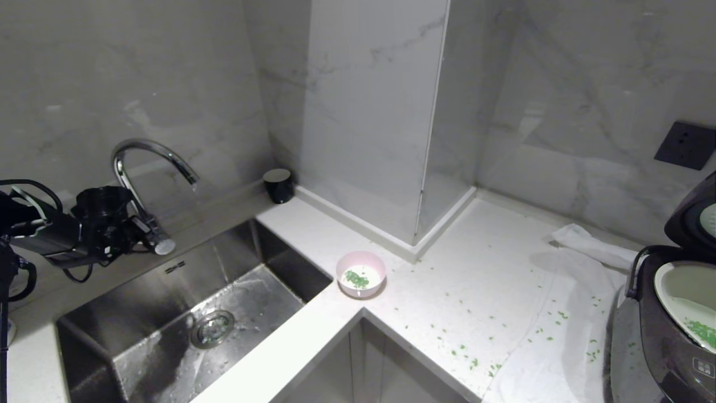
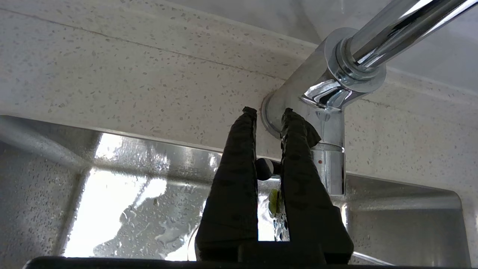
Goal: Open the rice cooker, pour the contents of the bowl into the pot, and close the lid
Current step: Pick up the bowl on the table
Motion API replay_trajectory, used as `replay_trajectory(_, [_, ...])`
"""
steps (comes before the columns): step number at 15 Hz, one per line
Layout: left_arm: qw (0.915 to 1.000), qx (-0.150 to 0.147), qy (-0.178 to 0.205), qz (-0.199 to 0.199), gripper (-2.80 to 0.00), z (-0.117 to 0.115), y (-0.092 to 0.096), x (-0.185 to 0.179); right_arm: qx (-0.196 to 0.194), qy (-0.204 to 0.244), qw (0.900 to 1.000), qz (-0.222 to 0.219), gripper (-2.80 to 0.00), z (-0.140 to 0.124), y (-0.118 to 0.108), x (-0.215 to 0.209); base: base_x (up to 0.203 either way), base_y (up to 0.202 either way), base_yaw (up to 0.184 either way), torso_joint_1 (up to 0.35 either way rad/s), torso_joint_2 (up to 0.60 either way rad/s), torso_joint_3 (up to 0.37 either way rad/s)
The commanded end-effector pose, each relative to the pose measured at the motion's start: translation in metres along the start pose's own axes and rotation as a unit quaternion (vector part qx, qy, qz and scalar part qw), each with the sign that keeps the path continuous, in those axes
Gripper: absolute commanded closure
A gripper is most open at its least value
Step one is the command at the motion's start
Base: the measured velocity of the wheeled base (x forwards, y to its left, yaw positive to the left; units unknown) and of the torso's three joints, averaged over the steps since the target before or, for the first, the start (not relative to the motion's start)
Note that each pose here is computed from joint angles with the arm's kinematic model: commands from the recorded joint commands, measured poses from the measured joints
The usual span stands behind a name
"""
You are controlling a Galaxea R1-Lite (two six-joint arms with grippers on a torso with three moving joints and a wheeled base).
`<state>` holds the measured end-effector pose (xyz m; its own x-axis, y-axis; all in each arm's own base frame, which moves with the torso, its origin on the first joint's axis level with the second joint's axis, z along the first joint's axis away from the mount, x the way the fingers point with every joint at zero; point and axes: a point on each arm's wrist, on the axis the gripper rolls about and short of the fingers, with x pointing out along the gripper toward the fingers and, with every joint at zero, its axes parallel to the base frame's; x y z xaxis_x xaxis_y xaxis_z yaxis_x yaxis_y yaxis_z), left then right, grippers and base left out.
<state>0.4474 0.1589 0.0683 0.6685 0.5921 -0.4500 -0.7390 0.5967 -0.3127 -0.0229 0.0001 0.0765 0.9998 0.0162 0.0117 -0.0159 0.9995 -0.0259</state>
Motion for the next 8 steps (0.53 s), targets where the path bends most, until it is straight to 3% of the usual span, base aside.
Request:
replay_trajectory(1, [1.0000,0.001,0.000,0.000,0.00,-0.0019,-0.0014,-0.0005,0.000,0.001,1.000,0.000,0.00,-0.0004,0.0000,0.0001,0.000,0.000,0.000,0.000,0.00,0.000])
replay_trajectory(2, [1.0000,0.002,-0.001,0.000,-2.80,-0.0021,-0.0028,-0.0019,0.000,0.001,1.000,0.000,0.00,-0.0004,0.0000,0.0002,0.000,0.000,0.000,0.000,0.00,0.000])
replay_trajectory(8, [1.0000,-0.003,-0.008,-0.003,-2.80,0.0032,-0.0047,-0.0049,0.000,0.001,1.000,0.000,0.00,-0.0004,0.0000,0.0001,0.000,0.000,0.000,0.000,0.00,0.000])
